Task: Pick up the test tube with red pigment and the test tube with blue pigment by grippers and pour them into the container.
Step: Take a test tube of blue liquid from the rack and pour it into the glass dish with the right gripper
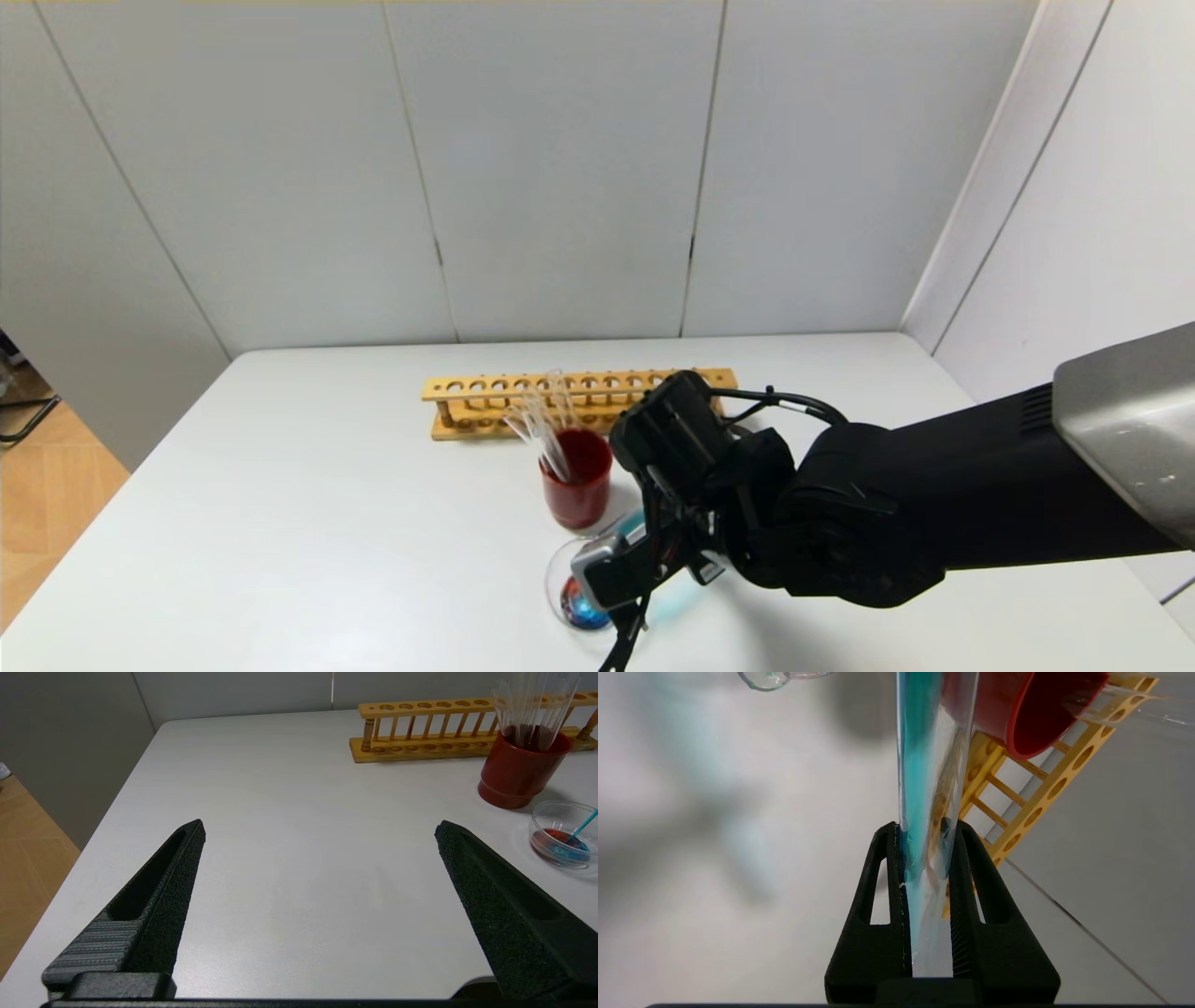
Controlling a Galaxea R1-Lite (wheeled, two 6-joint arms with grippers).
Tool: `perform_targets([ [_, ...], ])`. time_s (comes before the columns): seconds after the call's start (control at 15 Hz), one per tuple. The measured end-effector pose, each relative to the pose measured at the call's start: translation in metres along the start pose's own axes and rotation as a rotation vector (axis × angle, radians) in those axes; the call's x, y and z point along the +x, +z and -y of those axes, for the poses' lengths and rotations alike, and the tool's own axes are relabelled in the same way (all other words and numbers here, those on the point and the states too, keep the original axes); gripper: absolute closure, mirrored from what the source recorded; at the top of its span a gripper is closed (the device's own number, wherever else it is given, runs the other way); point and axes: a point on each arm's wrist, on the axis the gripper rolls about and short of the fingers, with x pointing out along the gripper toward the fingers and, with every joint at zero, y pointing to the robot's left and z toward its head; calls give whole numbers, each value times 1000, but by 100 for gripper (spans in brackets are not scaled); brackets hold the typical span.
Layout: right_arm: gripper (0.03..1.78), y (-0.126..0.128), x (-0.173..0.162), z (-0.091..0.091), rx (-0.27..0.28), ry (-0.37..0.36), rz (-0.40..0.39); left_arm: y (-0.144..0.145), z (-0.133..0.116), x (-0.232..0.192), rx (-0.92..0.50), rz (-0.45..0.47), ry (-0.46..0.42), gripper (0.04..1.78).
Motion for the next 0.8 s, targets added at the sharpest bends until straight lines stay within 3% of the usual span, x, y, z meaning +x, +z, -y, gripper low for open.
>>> perform_targets([
  [0.8,149,19,-6,-2,-127,-4,-108,0,0,0,0,0,0,8],
])
